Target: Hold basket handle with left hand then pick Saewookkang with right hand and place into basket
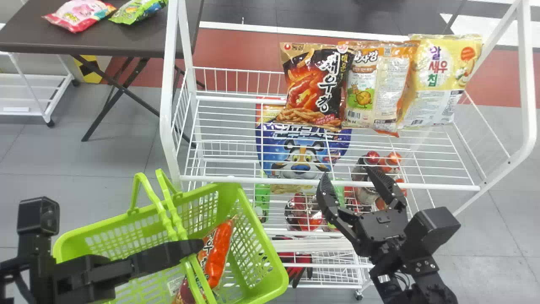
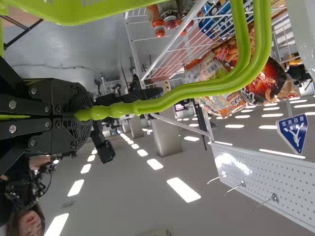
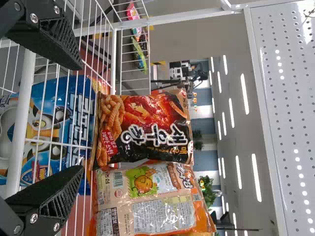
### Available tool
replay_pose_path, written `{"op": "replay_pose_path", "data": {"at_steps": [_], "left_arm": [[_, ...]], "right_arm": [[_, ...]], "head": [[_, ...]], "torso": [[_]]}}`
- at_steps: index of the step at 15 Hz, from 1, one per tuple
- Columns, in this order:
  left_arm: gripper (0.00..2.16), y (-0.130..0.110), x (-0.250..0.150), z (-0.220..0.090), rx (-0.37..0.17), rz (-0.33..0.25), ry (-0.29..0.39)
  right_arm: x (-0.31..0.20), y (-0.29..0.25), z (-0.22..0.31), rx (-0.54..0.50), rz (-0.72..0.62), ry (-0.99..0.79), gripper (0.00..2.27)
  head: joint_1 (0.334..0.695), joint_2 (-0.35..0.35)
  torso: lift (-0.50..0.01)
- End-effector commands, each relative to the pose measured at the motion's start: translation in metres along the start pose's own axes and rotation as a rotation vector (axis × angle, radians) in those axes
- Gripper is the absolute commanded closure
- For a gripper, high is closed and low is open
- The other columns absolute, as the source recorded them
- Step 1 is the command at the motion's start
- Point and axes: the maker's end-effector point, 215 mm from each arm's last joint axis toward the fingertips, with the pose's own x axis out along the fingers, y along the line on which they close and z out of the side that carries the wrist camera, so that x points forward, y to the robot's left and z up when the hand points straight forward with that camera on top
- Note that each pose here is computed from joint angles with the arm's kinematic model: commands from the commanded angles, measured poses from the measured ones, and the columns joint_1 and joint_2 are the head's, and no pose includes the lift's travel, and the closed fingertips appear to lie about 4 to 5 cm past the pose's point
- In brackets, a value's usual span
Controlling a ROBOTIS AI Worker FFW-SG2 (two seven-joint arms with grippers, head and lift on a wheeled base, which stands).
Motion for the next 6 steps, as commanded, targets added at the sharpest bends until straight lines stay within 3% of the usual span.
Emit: {"op": "replay_pose_path", "data": {"at_steps": [1, 6], "left_arm": [[2.16, 0.0, -0.0002, -0.0044, -0.031, 0.0, 0.008], [2.16, -0.0001, 0.0003, -0.0047, -0.031, -0.001, 0.009]], "right_arm": [[0.0, -0.0002, 0.0, -0.001, 0.0, 0.0, 0.09], [-0.0014, -0.0042, -0.0009, -0.002, -0.008, 0.002, 0.09]], "head": [[0.695, -0.106], [0.695, -0.112]], "torso": [[-0.013], [-0.013]]}}
